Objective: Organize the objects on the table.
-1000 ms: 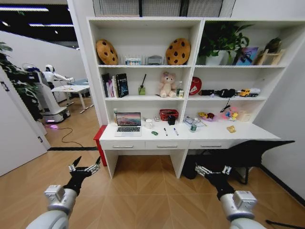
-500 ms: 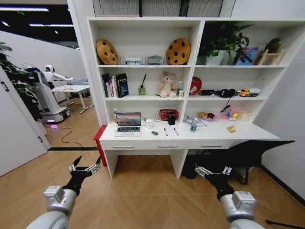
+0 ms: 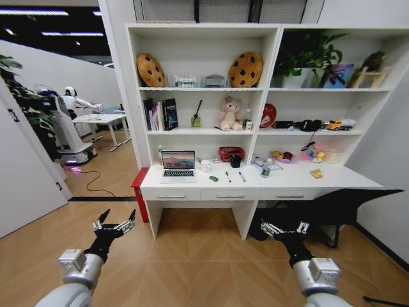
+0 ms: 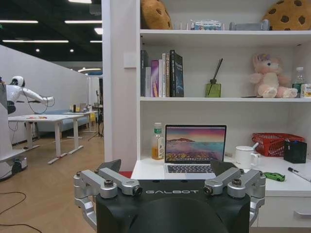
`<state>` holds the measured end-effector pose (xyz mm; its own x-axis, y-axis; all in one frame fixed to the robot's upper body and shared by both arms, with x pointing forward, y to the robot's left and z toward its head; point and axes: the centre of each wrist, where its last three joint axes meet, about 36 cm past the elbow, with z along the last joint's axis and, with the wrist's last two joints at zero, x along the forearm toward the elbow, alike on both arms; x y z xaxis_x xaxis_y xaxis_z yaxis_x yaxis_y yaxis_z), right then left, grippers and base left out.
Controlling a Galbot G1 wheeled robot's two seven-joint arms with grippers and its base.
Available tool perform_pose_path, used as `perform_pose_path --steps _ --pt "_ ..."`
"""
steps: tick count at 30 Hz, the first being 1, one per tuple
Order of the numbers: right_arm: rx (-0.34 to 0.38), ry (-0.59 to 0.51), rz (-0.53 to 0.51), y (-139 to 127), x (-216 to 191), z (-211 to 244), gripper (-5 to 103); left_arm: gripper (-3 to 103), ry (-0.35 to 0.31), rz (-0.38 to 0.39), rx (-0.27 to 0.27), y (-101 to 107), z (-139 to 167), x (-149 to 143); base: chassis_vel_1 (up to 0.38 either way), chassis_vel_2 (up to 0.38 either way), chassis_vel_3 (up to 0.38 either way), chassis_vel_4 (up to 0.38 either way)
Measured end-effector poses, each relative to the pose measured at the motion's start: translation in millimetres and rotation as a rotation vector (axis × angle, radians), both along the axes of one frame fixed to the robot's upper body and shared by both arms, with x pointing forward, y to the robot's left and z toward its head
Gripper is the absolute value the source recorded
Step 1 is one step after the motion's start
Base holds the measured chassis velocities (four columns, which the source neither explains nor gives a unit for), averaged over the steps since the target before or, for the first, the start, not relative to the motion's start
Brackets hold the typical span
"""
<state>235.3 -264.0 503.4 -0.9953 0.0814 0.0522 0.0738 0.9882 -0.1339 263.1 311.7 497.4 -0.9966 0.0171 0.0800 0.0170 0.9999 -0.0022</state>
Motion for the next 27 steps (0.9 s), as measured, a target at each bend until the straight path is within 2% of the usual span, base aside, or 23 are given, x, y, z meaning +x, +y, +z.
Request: perform_pose_path --steps 16,27 --pt "0.036 0.03 -0.026 -2.1 2.3 2.2 100 100 0.007 -0.015 -0.006 -1.2 3.4 0.1 -0.037 0.01 0.032 -0.014" --pt "0.034 0.034 -0.028 -1.1 2.7 0.8 100 100 0.009 -0.022 -0.006 -1.5 3.6 -0.5 -0.213 0.146 0.215 -0.144"
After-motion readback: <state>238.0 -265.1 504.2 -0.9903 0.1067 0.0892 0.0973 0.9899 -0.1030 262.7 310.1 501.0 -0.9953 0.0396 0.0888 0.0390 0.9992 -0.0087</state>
